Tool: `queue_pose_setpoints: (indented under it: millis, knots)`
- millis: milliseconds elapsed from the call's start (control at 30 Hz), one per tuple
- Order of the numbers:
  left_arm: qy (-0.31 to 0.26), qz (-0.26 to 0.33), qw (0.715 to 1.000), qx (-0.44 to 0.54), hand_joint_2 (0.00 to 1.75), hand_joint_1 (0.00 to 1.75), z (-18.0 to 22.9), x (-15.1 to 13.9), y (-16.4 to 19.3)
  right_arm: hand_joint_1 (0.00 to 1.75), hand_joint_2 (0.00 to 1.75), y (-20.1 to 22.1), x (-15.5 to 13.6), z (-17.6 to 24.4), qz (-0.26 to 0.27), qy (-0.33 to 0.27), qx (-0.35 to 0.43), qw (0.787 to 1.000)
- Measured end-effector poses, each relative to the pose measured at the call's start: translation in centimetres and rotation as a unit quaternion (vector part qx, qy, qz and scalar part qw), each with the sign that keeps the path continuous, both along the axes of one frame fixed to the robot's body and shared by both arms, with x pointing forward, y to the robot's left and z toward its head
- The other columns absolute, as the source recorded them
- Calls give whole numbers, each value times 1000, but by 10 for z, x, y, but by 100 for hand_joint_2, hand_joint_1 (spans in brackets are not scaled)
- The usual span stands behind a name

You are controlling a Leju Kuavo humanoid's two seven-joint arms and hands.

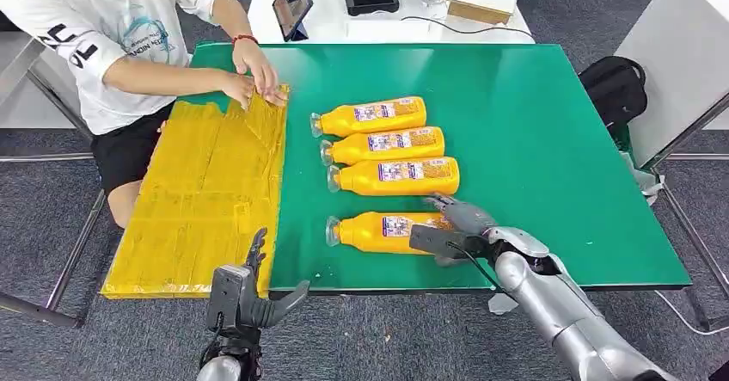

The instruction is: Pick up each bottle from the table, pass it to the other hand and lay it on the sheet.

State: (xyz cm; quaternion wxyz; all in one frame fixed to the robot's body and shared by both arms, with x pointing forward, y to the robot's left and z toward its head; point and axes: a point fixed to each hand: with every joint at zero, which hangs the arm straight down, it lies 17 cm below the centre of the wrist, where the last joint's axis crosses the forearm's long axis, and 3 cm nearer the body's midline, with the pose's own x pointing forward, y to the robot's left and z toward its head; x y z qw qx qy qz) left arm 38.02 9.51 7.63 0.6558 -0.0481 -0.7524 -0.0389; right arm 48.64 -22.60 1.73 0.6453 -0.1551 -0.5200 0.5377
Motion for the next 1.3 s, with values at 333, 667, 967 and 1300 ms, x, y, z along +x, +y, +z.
queue_pose_setpoints:
  millis: [333, 667, 967, 1300]
  knots:
    - [5, -14, 1000, -1, 175, 0, -1, 4, -10, 5, 175, -8, 3, -19, 0, 20, -38, 999]
    - [15, -16, 1000, -7, 175, 0, -6, 4, -12, 168, 175, -1, 8, -23, -1, 5, -47, 999]
    - [18, -15, 1000, -11, 175, 0, -8, 3, -11, 175, 175, 13, 3, -22, -4, -19, -31, 999]
    - [22, -17, 1000, -13, 175, 0, -10, 0, -12, 175, 175, 26, -6, -10, -22, -56, 20, 998]
